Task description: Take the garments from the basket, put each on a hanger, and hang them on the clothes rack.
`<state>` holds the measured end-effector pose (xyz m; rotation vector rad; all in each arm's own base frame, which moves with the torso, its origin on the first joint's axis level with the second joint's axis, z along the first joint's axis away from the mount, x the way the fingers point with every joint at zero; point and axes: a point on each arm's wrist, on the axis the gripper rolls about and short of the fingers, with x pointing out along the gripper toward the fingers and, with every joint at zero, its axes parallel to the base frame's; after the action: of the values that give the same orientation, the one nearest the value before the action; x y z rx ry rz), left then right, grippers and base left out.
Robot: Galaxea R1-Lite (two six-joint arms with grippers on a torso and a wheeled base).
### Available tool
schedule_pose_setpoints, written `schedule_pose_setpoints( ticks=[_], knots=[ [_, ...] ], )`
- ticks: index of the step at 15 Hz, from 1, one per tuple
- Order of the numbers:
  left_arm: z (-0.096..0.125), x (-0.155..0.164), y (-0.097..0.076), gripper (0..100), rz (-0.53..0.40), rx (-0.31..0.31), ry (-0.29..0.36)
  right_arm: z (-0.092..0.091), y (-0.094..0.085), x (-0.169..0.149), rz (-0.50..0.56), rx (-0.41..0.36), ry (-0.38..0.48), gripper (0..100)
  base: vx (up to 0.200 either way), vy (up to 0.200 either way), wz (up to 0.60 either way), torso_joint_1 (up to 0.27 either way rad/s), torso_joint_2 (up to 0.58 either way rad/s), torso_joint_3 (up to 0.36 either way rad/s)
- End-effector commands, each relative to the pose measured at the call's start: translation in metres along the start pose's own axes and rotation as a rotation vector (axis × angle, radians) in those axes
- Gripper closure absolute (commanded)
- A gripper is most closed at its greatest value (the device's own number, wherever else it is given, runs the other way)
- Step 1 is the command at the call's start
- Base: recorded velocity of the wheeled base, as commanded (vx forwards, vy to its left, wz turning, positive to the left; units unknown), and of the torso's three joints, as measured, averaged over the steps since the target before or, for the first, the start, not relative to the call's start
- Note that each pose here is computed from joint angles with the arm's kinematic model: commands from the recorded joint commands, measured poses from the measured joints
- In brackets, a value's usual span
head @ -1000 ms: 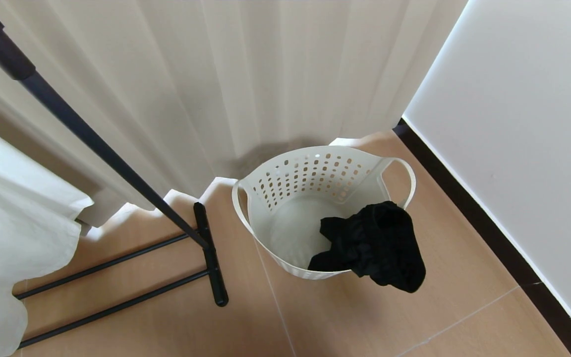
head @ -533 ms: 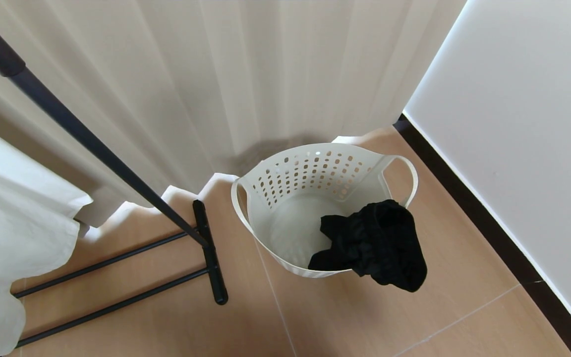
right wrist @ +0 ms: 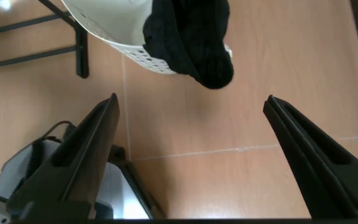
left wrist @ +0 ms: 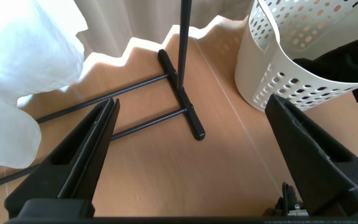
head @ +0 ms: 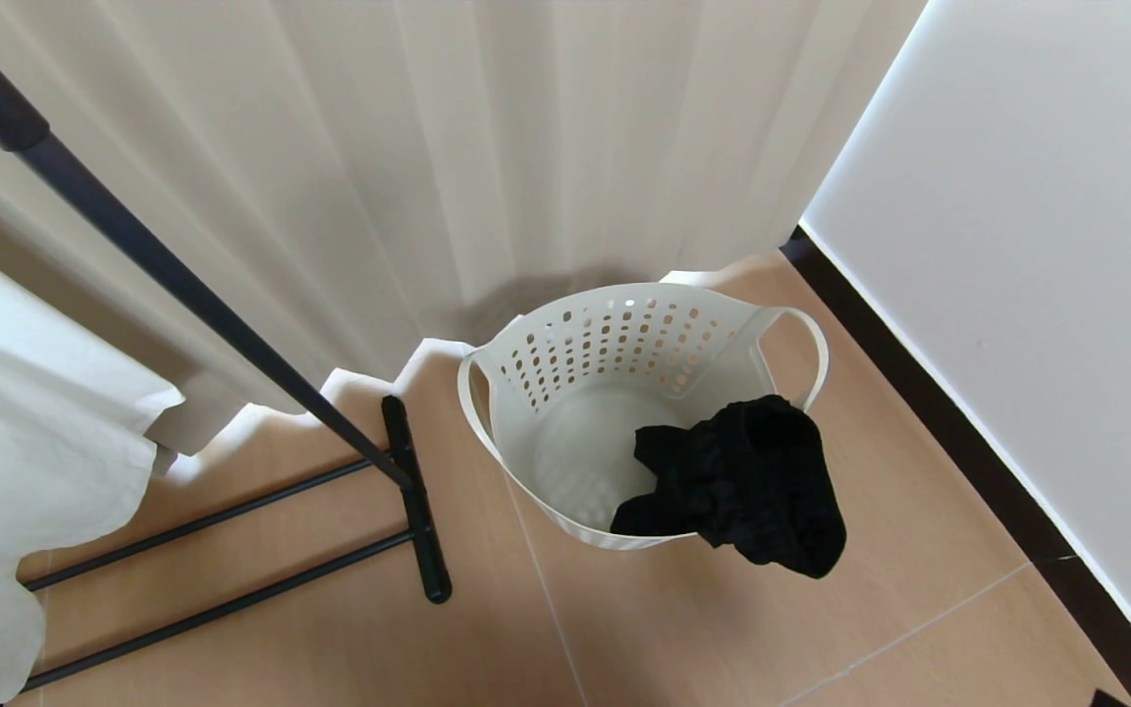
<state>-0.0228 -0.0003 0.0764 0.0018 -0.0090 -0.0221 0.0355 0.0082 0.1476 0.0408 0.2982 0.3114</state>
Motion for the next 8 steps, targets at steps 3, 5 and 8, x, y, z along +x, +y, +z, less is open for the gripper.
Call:
schedule_pose_setpoints(
  ticks=[3,5,8],
  knots=[
    [0.0,0.0,0.0,0,-0.001,0.0,0.0,0.081,-0.008,0.084,0.107,0.0,0.137,0,0.0,0.0,0.0,0.0,0.0,0.0],
    [0.0,0.0,0.0,0,-0.002,0.0,0.0,0.097,-0.013,0.116,0.123,-0.094,0.215,0,0.0,0.0,0.0,0.0,0.0,0.0],
    [0.0,0.0,0.0,0,-0.002,-0.003,0.0,0.114,-0.021,0.162,0.134,-0.186,0.336,0,0.0,0.0,0.0,0.0,0.0,0.0]
  ],
)
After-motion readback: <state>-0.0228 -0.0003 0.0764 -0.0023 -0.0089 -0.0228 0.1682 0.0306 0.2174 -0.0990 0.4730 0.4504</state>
